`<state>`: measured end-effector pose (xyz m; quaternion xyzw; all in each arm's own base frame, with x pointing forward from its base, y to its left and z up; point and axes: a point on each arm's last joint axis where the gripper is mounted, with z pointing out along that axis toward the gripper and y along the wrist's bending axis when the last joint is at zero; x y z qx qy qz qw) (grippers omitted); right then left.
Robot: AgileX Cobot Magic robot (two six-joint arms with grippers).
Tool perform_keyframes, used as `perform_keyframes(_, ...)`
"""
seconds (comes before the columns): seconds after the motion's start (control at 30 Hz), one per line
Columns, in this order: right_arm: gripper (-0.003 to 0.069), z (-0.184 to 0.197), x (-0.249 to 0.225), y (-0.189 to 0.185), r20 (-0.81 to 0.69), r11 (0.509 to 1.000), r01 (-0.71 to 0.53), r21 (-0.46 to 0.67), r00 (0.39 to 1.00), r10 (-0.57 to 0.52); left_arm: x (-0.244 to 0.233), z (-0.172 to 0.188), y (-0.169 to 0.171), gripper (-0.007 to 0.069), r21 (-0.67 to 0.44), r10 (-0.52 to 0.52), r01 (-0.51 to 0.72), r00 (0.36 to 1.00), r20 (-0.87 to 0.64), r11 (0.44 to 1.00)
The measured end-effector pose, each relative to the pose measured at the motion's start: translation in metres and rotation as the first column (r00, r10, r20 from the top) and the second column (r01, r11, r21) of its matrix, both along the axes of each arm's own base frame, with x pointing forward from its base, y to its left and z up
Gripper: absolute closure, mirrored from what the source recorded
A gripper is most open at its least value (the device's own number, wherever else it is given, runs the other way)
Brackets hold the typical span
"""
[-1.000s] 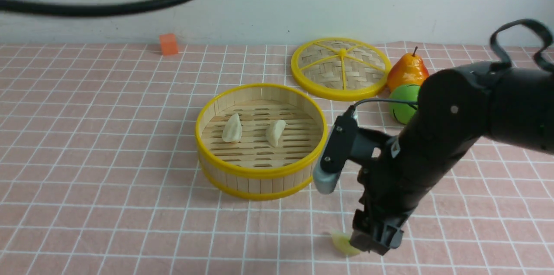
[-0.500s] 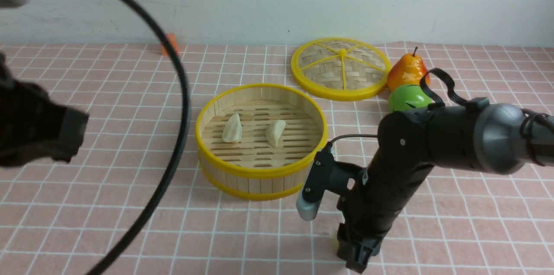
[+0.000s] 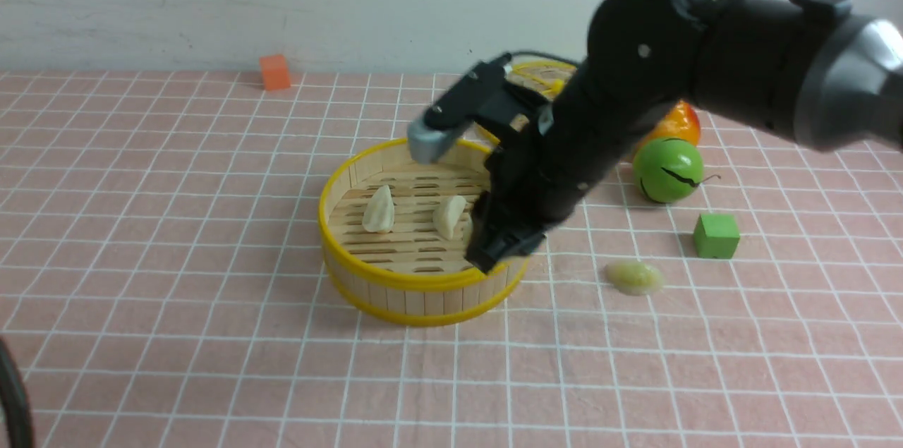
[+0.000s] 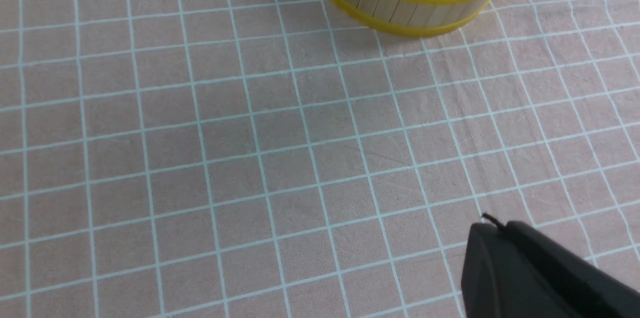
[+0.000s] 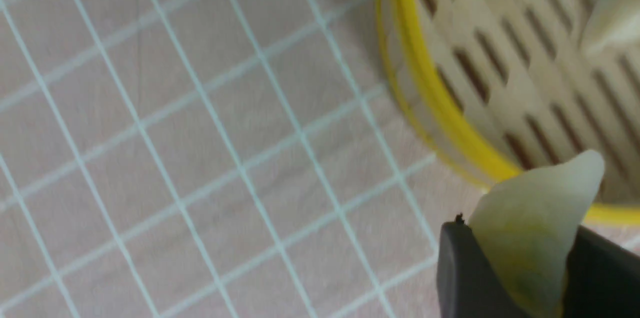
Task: Put the dumplings into the steamer on the table with the pink tablecloth.
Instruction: 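Place the dumpling in the bamboo steamer basket with the right gripper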
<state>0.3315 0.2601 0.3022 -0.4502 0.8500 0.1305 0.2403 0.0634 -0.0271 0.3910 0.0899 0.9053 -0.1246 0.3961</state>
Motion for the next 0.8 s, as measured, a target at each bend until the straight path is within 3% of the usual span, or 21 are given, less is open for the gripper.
perform_keyframes(0.17, 0.0449, -0.002, 0.024, 0.040, 0.044, 0.999, 0.048, 0.021, 0.998, -0.049, -0.006, -0.004, 0.003, 0.0639, 0.002, 0.000, 0.000, 1.000, -0.005, 1.000)
perform_keyframes(0.33, 0.0449, -0.045, 0.058, 0.060, 0.045, 0.989, 0.150, -0.008, 0.988, -0.150, -0.007, -0.010, 0.003, 0.0639, 0.020, 0.000, 0.000, 0.999, -0.046, 1.000)
perform_keyframes(0.53, 0.0447, -0.095, 0.073, 0.068, 0.013, 0.981, 0.176, -0.084, 0.984, -0.176, -0.006, -0.010, 0.006, 0.0639, 0.044, 0.015, -0.014, 0.999, -0.035, 0.999)
perform_keyframes(0.63, 0.0404, -0.107, 0.074, 0.069, 0.001, 0.979, 0.176, -0.100, 0.984, -0.177, -0.006, -0.010, 0.006, 0.0639, 0.046, 0.017, -0.015, 0.999, -0.034, 0.999)
perform_keyframes(0.73, 0.0294, -0.104, 0.074, 0.068, 0.006, 0.979, 0.177, -0.097, 0.984, -0.177, -0.006, -0.010, 0.006, 0.0639, 0.047, 0.017, -0.015, 0.999, -0.034, 0.999)
perform_keyframes(0.8, 0.0262, -0.098, 0.073, 0.067, 0.007, 0.980, 0.177, -0.096, 0.984, -0.177, -0.006, -0.010, 0.006, 0.0639, 0.047, 0.017, -0.015, 0.999, -0.034, 0.999)
